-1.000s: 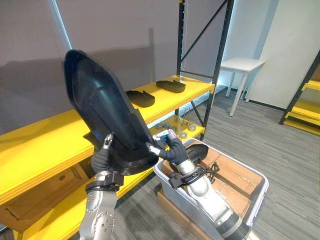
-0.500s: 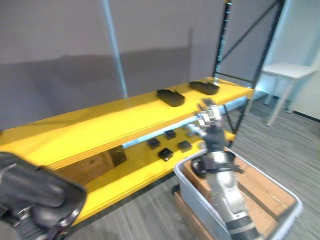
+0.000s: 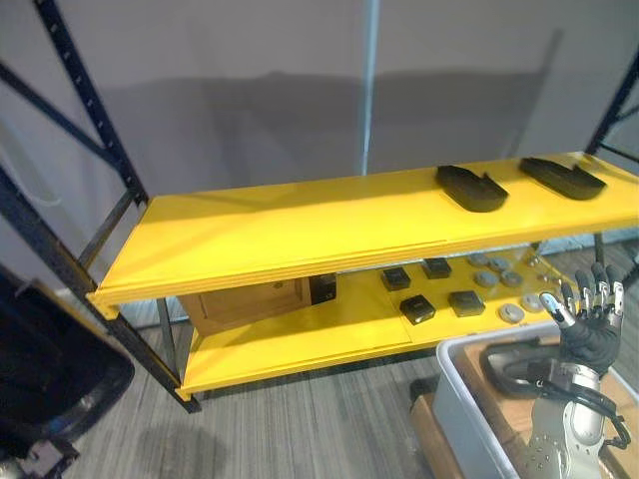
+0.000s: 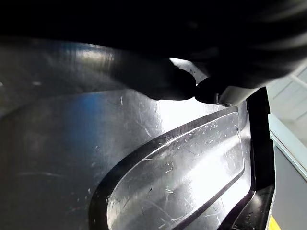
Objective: Walk over and take plastic housings, then place them on the shelf
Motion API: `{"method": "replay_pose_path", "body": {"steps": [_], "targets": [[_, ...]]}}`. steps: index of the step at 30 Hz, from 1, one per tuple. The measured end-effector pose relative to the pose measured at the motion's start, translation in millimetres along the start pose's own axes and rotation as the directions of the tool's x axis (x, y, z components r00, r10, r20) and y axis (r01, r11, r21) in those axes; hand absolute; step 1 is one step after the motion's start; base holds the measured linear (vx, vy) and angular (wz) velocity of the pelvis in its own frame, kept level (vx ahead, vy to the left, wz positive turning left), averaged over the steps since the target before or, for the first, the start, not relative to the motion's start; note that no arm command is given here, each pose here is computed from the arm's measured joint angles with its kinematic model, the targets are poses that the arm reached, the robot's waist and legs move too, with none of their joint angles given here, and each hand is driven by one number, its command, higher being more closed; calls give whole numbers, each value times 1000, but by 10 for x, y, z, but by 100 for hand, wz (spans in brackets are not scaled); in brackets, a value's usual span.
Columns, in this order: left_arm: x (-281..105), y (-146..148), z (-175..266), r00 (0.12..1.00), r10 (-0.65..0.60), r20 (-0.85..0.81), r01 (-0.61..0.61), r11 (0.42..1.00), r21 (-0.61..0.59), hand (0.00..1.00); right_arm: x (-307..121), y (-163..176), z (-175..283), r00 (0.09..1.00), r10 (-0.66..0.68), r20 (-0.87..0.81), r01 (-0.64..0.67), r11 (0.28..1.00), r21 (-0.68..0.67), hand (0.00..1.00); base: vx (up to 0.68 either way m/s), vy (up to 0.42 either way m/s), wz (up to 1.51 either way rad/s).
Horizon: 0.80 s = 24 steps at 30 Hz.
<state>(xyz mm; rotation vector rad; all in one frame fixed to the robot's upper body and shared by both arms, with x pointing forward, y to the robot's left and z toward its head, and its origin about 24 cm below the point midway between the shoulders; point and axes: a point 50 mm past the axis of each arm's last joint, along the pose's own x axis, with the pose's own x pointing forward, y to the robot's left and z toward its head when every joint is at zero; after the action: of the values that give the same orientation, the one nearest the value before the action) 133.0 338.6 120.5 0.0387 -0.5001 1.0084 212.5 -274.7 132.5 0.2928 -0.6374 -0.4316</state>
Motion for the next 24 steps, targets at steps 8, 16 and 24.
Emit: {"method": "replay_pose_path", "body": {"steps": [8,16,24], "targets": [[-135,35,-63,994,-70,-83,74,996,50,100,7,29,95,994,105,34,-105,994,-9,0,74,-106,-3],[-456,-414,-254,929,-319,-190,312,948,-63,100,-109,-68,-67,977,152,-148,-155,988,-7,0,14,-29,-9],[-580,-521,-365,871,-427,-242,419,904,-88,100,-576,-373,-494,913,16,-407,-47,997,-65,0,9,5,-2]]}}
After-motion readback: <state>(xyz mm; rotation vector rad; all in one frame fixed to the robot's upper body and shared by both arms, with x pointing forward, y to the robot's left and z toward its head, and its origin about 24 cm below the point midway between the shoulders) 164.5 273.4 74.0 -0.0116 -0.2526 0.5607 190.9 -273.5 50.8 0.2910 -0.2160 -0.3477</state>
